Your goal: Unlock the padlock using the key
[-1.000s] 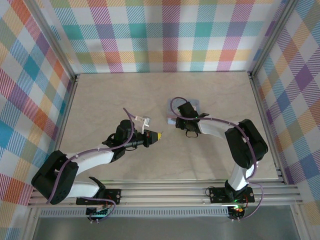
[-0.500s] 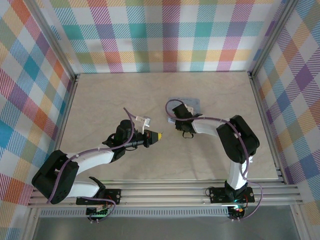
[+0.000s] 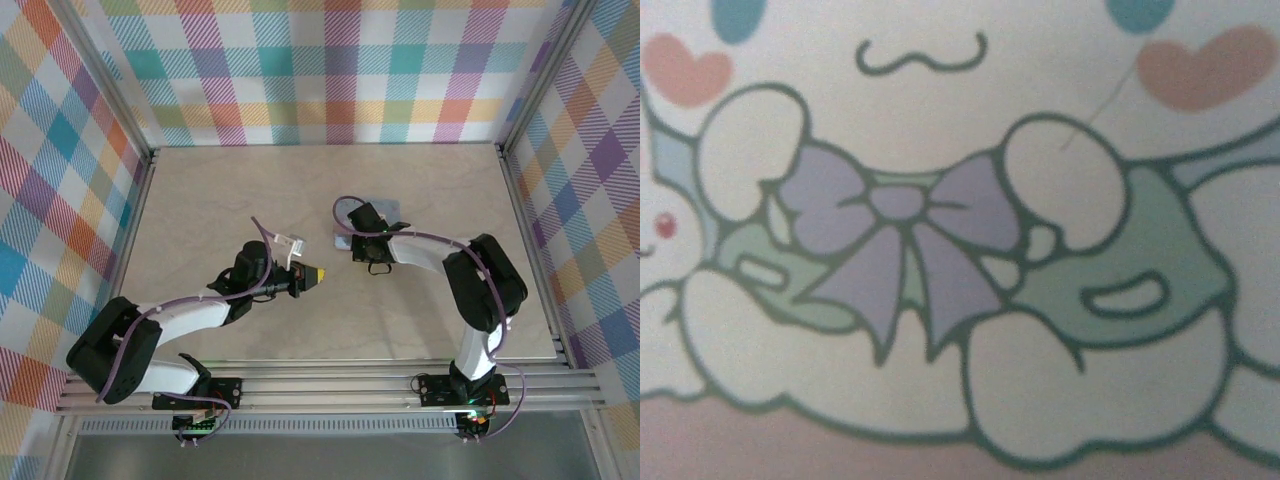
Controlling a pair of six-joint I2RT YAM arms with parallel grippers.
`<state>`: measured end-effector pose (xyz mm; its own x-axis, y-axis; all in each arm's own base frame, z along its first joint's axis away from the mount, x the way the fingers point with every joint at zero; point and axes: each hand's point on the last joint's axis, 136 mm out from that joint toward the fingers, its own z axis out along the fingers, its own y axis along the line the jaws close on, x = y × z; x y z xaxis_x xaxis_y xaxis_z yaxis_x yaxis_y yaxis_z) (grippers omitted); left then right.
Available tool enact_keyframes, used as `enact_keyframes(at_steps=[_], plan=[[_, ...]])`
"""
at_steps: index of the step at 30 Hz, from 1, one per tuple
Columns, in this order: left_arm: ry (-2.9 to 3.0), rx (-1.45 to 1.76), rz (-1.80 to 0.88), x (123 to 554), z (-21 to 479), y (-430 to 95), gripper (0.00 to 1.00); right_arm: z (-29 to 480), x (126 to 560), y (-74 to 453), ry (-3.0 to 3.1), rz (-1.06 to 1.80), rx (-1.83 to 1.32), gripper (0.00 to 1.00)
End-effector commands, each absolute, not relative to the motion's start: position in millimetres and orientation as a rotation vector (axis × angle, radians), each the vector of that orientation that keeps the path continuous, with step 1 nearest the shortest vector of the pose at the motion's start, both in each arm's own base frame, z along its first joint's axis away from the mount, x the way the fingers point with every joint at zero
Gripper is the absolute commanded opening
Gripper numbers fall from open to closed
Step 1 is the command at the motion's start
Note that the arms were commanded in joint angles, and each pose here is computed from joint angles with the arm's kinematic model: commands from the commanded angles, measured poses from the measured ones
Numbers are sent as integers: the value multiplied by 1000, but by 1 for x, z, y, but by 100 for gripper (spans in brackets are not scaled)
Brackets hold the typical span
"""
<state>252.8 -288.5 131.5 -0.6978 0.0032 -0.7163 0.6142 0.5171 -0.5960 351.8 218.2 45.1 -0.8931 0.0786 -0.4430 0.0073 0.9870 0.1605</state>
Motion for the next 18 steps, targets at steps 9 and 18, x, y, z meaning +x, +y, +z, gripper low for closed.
enact_keyframes(at_steps=[9, 18], plan=[[1972, 607, -1156, 254, 122, -337, 0, 132, 300, 245, 2840, 710, 11, 0], [1886, 525, -1124, 272, 130, -338, 0, 145, 287, 258, 2916, 969, 72, 0]])
